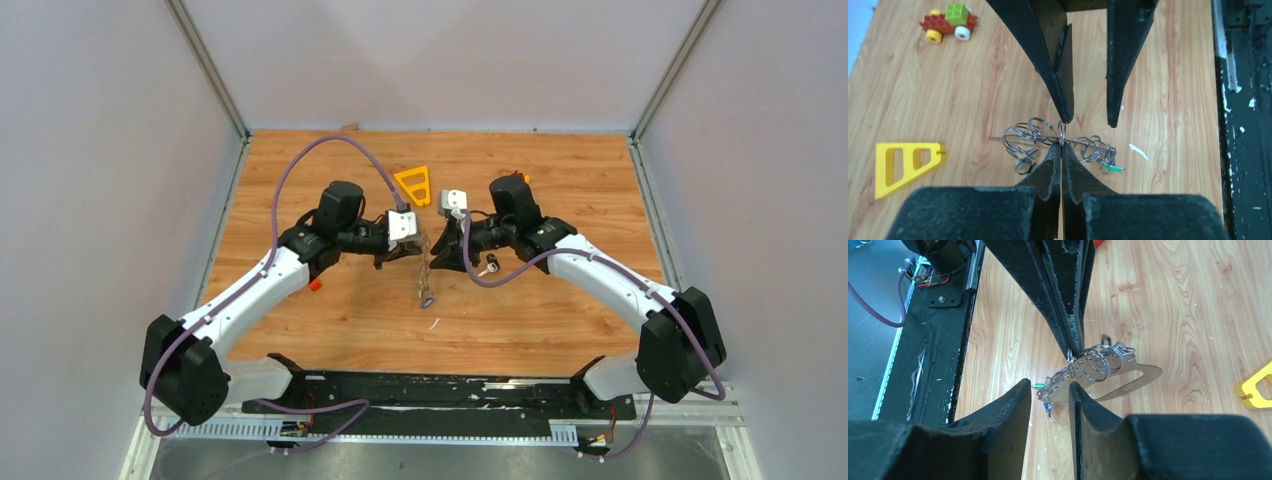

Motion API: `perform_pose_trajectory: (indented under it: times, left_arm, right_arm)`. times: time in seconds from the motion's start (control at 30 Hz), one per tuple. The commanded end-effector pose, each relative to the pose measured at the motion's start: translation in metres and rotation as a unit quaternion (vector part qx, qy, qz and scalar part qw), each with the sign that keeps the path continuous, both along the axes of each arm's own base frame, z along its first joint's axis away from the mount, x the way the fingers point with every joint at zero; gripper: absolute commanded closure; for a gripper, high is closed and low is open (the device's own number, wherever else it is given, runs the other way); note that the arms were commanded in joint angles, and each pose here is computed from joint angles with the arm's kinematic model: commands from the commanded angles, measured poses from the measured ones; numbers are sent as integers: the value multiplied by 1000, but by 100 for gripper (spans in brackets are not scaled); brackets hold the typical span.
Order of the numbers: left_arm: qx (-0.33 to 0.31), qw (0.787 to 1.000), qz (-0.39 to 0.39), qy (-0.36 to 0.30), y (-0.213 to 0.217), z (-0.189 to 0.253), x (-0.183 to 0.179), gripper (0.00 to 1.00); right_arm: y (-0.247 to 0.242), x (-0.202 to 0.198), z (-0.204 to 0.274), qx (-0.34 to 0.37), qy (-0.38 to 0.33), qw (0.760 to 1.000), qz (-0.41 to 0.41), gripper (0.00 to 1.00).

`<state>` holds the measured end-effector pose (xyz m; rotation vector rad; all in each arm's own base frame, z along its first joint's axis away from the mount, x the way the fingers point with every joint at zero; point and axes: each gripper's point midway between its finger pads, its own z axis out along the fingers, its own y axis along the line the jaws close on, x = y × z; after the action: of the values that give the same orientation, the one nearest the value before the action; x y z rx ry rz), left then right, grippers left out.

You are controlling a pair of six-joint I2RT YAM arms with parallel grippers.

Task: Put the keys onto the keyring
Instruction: Adjust the keyring.

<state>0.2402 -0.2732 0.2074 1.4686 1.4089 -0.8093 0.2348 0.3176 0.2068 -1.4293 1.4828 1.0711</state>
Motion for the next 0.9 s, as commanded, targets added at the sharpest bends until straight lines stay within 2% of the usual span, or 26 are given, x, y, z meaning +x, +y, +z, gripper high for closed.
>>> perform_pose_trajectory:
  times: [0.0, 0.13, 0.3, 0.87]
  left_arm:
    - [90, 996, 26, -13, 15, -11, 4, 100]
    - [133, 990, 42, -25, 18, -8, 6, 100]
    - [159, 985, 62, -20, 19, 1, 5, 100]
    - [108, 993, 26, 33, -2, 7, -23, 100]
  right_arm:
    - [4, -1, 11, 8, -23, 1000, 13, 65]
    - [4, -6, 16, 17, -24, 999, 27, 66]
    - [4, -6, 19, 21, -27, 999, 27, 70]
    - [11, -17, 25, 48, 14, 997, 56, 72]
